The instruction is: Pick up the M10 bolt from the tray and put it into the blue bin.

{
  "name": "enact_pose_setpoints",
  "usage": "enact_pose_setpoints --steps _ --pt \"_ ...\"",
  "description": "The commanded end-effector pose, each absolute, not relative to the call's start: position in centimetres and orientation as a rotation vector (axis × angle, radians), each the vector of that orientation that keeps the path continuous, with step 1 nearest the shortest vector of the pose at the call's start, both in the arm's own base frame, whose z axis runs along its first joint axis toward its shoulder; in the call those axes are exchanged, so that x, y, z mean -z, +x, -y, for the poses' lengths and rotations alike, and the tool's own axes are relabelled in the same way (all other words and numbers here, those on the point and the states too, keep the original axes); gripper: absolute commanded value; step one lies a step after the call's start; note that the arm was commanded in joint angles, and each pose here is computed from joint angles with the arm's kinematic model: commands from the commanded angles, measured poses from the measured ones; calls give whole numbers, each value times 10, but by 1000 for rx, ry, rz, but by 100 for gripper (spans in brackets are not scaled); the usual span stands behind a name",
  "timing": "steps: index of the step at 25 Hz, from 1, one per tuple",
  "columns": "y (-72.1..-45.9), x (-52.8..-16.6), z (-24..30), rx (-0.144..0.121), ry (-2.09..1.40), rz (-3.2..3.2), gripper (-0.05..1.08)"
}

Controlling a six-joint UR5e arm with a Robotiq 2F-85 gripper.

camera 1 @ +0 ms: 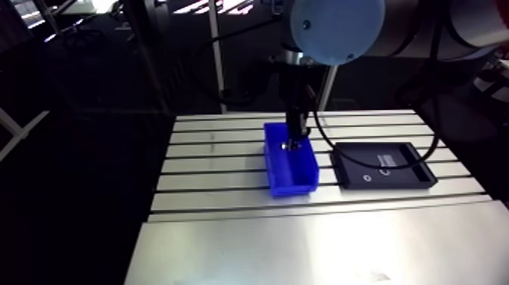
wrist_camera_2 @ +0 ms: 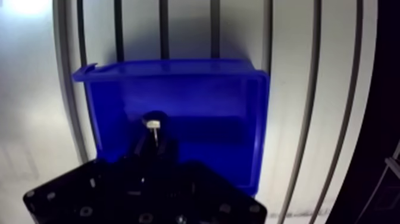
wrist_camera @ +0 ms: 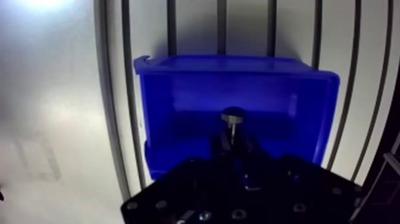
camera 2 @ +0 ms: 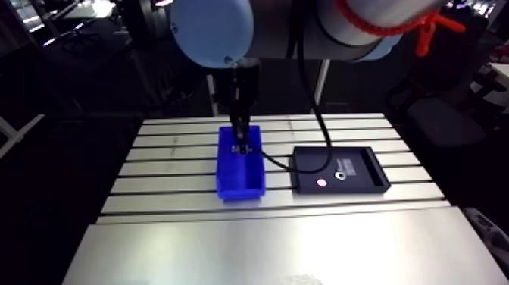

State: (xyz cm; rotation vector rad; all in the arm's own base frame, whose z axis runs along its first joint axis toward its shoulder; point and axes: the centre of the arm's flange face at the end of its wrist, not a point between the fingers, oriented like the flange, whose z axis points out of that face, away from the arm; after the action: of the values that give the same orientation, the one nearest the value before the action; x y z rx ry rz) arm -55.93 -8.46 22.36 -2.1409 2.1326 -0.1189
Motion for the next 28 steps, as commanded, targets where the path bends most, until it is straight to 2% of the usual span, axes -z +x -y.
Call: enact_pose_setpoints --steps 1,4,7,11,20,26,28 --pt "-558 -210 86 107 -2145 -2130 104" --pt "-557 -206 85 109 -2142 -2131 104" --pt "-553 -200 85 122 -2138 -2126 104" --pt "-549 -193 86 108 -2145 -2131 104" --pt "-546 -179 86 129 -2135 -2120 103" --pt "-546 -176 87 135 -2124 -2124 101" --pt "-546 -175 88 130 -2128 -2125 100"
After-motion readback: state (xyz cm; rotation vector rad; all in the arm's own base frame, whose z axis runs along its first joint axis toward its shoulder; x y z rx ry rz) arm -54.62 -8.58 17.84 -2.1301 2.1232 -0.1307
